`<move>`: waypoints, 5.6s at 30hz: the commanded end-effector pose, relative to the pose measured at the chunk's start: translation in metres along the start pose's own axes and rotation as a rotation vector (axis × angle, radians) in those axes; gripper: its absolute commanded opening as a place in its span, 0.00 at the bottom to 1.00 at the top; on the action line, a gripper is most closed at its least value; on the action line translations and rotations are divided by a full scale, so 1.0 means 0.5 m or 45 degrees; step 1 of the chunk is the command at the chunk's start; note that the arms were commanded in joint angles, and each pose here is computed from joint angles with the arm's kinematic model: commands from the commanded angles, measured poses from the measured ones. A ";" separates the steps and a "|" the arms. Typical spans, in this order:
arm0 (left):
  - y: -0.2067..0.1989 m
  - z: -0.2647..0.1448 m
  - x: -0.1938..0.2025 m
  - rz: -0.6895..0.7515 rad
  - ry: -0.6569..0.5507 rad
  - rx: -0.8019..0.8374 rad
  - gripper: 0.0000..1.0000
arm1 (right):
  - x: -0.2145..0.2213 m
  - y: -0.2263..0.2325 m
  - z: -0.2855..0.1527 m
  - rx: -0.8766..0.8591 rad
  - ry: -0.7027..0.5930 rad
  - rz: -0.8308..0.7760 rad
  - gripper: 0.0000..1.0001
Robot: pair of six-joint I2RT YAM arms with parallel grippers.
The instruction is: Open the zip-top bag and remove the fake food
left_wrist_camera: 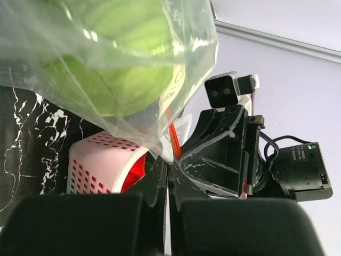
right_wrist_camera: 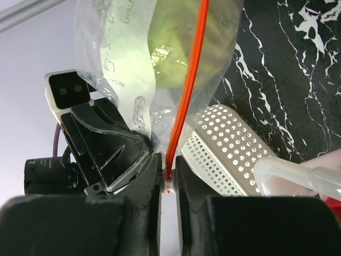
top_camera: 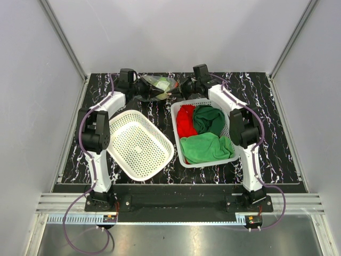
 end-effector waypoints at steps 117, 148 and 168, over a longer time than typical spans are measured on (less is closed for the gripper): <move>-0.082 -0.069 0.077 0.646 -0.057 -0.009 0.96 | -0.044 0.016 -0.116 -0.157 -0.058 0.074 0.08; -0.080 -0.005 0.154 2.384 -0.089 0.014 0.62 | -0.038 0.090 -0.132 0.002 -0.066 0.176 0.09; -0.130 -0.019 0.135 2.349 -0.200 0.143 0.80 | -0.040 0.088 -0.127 0.012 -0.060 0.155 0.09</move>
Point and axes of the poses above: each gripper's point midway between its finger pads, its own z axis out along the fingers, its own y axis along the line the jaws close on, x = y × z, the point moved 8 cm from there along -z, back along the fingers, and after that the axes turned 14 degrees about -z, right-handed, at the moved point
